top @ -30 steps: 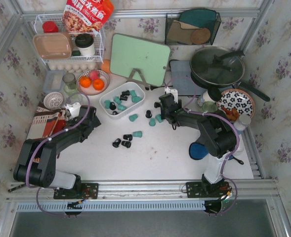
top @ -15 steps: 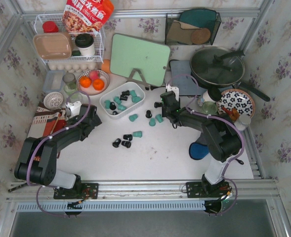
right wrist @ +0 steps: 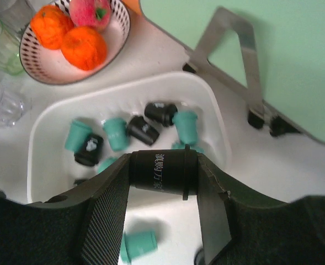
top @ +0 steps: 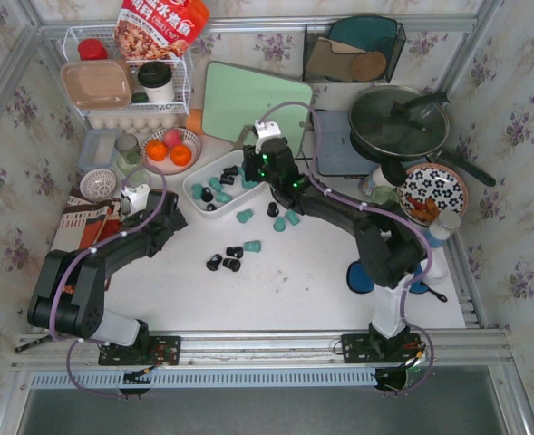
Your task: Mix the coffee capsules in the storage basket
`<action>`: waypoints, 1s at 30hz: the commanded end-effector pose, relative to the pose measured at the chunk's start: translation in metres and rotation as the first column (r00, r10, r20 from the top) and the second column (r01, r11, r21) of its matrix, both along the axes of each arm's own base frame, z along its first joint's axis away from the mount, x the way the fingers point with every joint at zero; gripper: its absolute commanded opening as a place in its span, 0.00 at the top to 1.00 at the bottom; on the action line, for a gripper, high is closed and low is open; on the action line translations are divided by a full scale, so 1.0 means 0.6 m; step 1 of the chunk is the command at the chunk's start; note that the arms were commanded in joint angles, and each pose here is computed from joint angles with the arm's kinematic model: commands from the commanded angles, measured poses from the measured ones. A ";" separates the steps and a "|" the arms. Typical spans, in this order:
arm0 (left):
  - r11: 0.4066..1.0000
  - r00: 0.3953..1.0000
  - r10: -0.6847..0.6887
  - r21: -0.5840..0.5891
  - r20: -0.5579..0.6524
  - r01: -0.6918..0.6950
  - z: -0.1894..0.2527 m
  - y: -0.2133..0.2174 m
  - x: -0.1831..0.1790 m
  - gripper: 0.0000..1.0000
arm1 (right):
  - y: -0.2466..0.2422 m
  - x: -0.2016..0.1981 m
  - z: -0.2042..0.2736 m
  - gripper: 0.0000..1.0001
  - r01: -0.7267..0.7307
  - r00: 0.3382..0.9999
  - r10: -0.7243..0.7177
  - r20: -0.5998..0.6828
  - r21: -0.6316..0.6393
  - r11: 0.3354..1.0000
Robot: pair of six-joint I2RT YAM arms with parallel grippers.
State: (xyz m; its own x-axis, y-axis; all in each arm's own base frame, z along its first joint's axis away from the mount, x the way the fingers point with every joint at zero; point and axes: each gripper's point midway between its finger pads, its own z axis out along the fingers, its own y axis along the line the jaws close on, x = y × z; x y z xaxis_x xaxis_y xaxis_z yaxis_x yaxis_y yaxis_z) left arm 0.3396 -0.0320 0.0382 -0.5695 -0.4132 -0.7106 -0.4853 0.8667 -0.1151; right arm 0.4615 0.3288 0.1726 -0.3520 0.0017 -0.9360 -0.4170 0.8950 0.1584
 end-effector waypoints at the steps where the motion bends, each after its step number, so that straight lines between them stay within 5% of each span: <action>1: 1.000 1.000 -0.004 0.005 0.007 0.004 0.003 0.000 0.004 0.00 | 0.060 0.039 0.005 0.62 -0.074 0.997 0.073 0.038 0.035 0.997; 9: 1.000 1.000 -0.003 0.005 0.008 0.003 0.004 0.000 0.005 0.00 | 0.118 0.076 -0.053 0.55 -0.076 0.996 0.079 -0.048 0.060 0.995; 20: 0.999 0.999 -0.043 0.001 0.011 0.043 0.004 -0.008 0.010 0.00 | 0.117 0.049 -0.072 0.26 -0.096 0.990 0.096 -0.105 0.000 0.995; 25: 0.970 0.967 -0.244 0.016 0.074 0.244 0.032 -0.041 0.029 0.00 | 0.097 0.025 -0.033 0.25 -0.103 0.991 0.102 -0.091 -0.003 0.995; 30: 0.907 0.856 -0.421 0.146 0.301 0.395 0.127 -0.062 0.027 0.00 | 0.053 -0.017 -0.009 0.24 -0.113 0.993 0.111 -0.045 -0.044 0.993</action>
State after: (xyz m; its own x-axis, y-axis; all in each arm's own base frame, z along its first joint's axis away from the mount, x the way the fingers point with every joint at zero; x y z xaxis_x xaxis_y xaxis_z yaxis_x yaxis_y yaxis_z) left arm 0.3447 -0.0546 0.0737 -0.5593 -0.2593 -0.7874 -0.2370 0.9602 -0.1478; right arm 0.4637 0.3747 0.1560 -0.4355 -0.0482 -0.8989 -0.4874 0.8522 0.1904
